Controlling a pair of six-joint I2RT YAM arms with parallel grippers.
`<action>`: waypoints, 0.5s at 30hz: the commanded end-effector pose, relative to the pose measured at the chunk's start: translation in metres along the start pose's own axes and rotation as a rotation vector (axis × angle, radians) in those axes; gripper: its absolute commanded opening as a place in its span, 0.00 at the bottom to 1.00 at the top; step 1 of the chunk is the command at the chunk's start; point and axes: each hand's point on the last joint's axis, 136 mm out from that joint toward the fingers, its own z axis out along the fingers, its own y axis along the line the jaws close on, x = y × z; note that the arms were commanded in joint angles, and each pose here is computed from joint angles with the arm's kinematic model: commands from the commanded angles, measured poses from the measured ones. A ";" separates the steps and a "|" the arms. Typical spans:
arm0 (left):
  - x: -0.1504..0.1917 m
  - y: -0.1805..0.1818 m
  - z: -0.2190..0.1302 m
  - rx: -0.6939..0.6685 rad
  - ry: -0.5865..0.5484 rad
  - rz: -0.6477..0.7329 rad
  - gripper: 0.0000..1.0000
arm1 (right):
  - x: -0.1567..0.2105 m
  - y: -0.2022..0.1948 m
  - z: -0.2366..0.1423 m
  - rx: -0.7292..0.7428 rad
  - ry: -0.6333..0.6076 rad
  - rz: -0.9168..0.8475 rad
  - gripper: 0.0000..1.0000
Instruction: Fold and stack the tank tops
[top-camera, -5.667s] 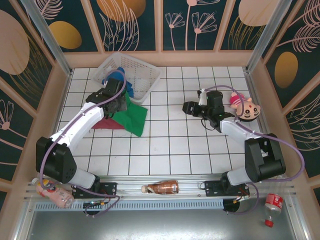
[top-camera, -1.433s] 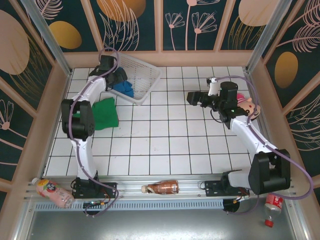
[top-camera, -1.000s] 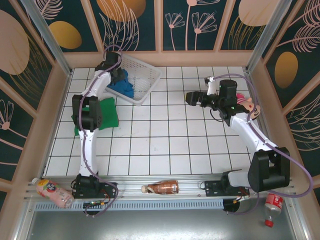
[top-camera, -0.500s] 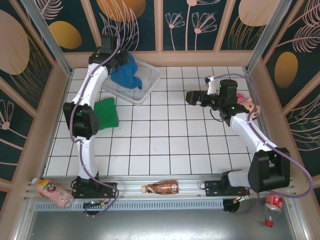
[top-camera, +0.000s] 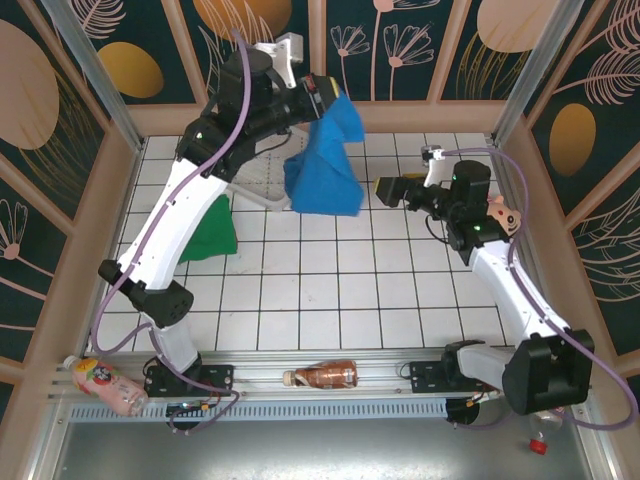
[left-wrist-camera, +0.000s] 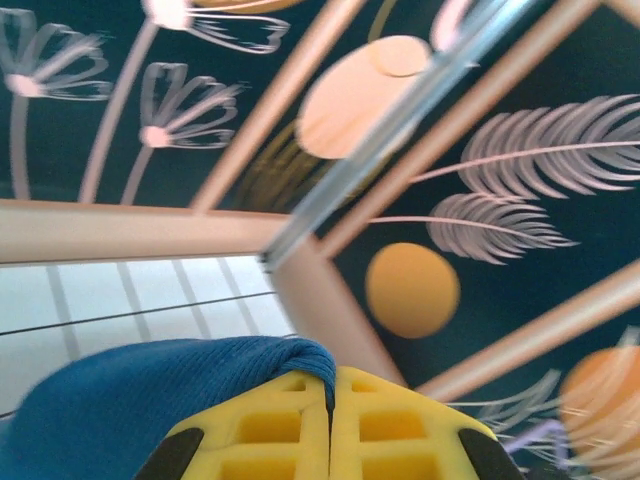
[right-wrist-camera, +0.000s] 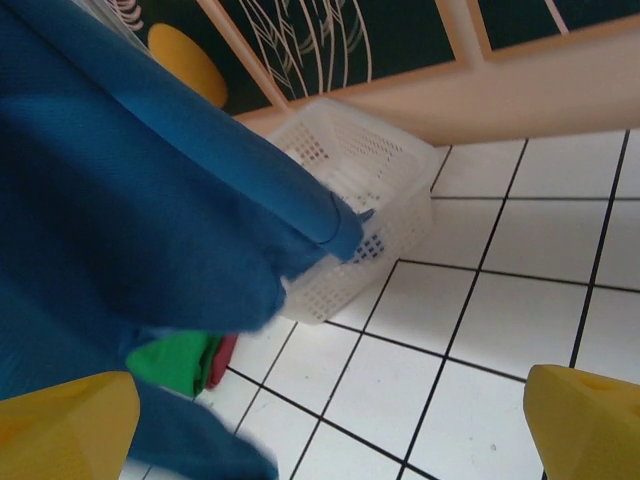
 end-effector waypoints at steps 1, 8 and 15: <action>0.000 -0.016 -0.004 0.018 -0.038 -0.071 0.00 | -0.011 0.015 -0.016 -0.018 -0.061 -0.066 0.99; 0.102 0.077 0.024 -0.106 0.065 -0.228 0.00 | 0.002 0.019 -0.036 -0.006 -0.059 -0.071 0.98; 0.230 0.189 0.072 -0.298 0.281 -0.279 0.05 | 0.065 -0.003 -0.033 0.028 0.067 0.094 0.95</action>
